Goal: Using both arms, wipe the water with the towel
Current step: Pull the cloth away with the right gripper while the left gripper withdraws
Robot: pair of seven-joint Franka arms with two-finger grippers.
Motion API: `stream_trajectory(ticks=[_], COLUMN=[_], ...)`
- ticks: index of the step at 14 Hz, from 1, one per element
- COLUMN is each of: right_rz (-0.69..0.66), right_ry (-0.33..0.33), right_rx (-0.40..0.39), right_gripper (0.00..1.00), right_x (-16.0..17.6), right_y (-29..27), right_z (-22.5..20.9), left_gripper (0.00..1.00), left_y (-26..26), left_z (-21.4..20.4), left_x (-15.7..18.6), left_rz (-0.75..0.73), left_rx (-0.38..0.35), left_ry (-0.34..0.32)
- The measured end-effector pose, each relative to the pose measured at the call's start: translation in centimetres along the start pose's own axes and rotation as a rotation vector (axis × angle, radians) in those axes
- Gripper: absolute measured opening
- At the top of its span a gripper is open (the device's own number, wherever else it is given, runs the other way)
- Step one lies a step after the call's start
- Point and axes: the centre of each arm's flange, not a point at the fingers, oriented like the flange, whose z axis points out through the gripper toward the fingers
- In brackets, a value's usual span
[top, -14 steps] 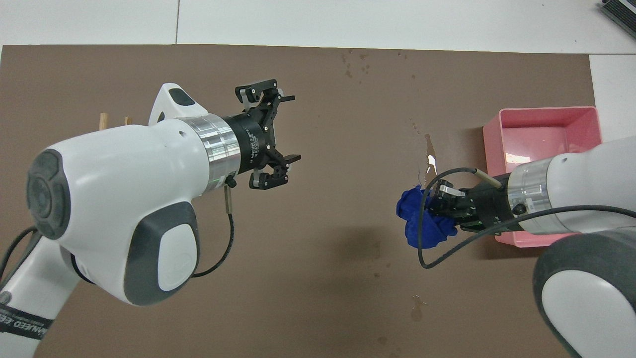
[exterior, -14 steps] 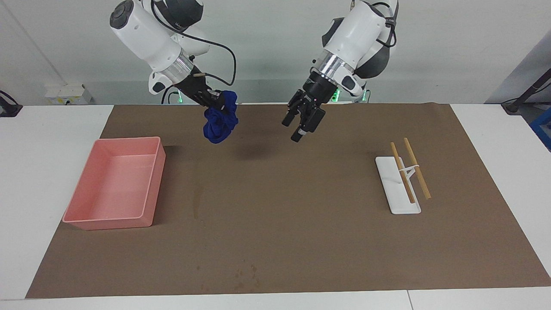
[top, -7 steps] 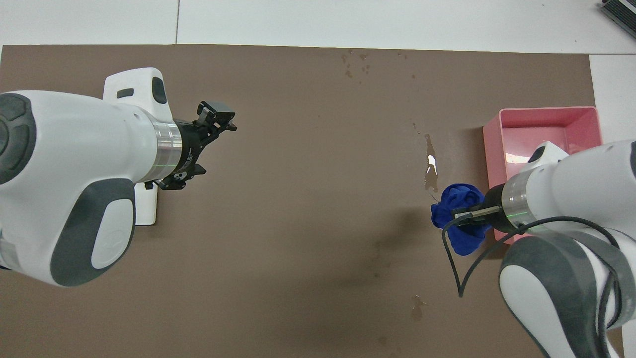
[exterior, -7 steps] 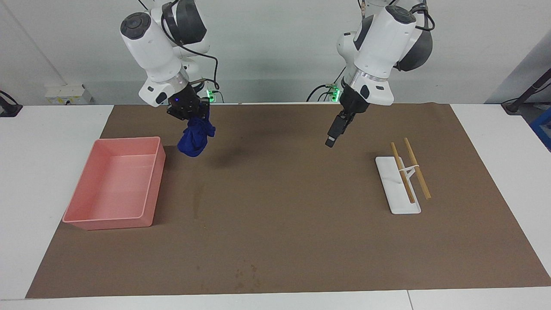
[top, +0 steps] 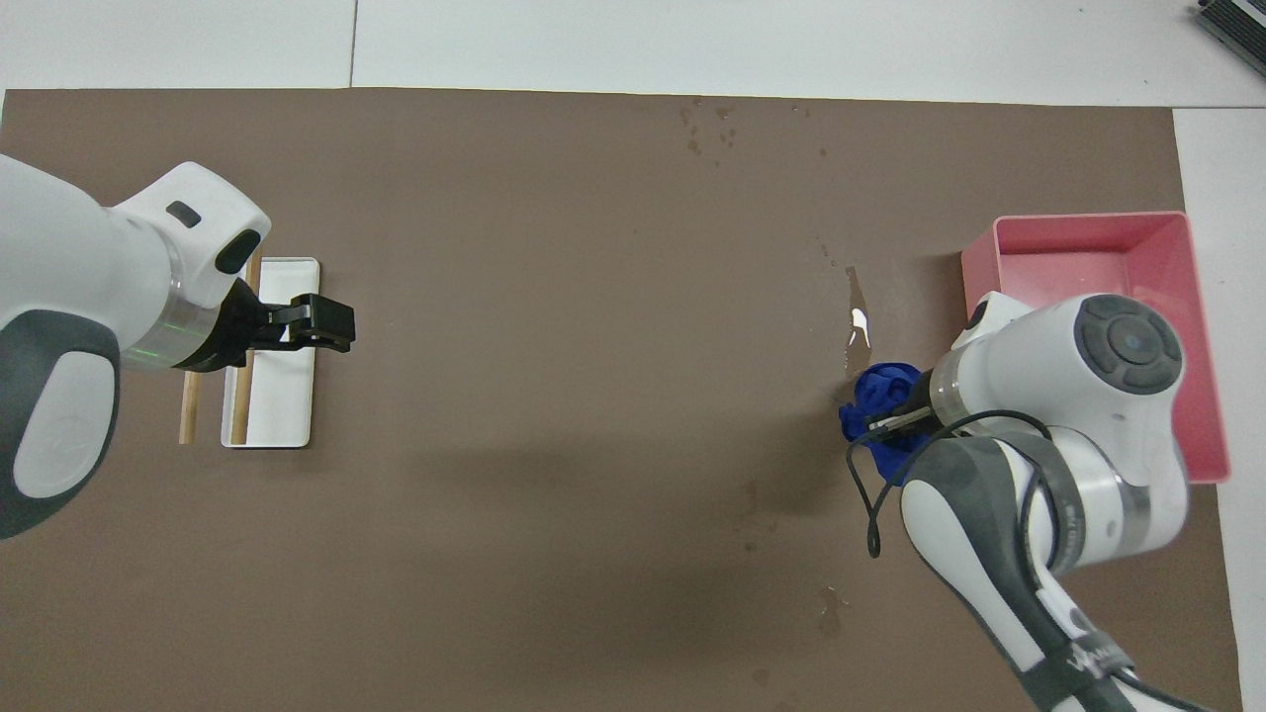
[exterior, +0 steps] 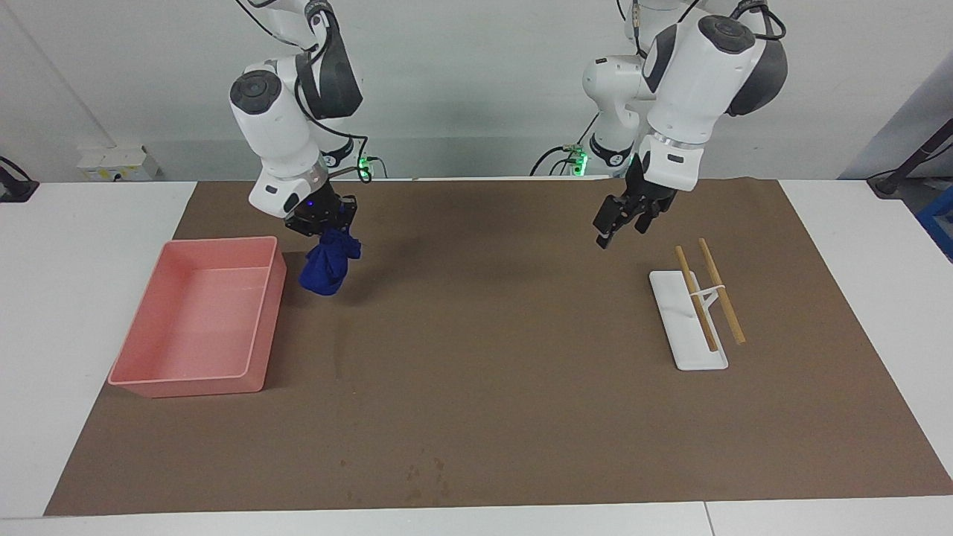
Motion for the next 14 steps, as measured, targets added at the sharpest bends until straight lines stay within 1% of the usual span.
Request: stream_trajectory(ticks=[1, 2, 3, 5, 7, 9, 13, 14], right_rz=[-0.017, -0.026, -0.032, -0.034, -0.046, -0.086, -0.160, -0.165], right_ry=[-0.003, 0.001, 0.019, 0.056, 0.095, 0.129, 0.196, 0.208], right_rx=[-0.002, -0.004, -0.009, -0.016, -0.024, -0.045, -0.128, -0.138], right_gripper=[0.23, 0.23, 0.23, 0.23, 0.23, 0.23, 0.23, 0.23], right_x=[0.8, 1.3, 1.8, 2.4, 2.8, 3.5, 5.8, 6.4], right_y=[0.3, 0.5, 0.6, 0.8, 1.0, 2.2, 4.8, 5.1], right_z=[2.1, 3.7, 4.9, 5.7, 5.4, 5.1, 4.3, 4.5], left_gripper=[1.00, 1.00, 1.00, 1.00, 1.00, 1.00, 1.00, 1.00], left_y=[-1.2, -2.9, -5.1, -7.2, -6.2, -5.1, -5.5, -5.6], left_z=[-0.7, -1.8, -3.1, -4.4, -3.9, -3.5, -4.7, -5.0], left_x=[0.0, 0.3, 0.7, 1.8, 2.5, 2.6, 2.7, 2.7], left_rz=[0.045, 0.074, 0.086, 0.098, 0.144, 0.166, 0.158, 0.156], left_rx=[0.020, 0.024, 0.021, 0.017, 0.040, 0.046, 0.044, 0.044], left_ry=[-0.017, -0.024, -0.030, -0.028, -0.035, -0.040, -0.017, -0.014])
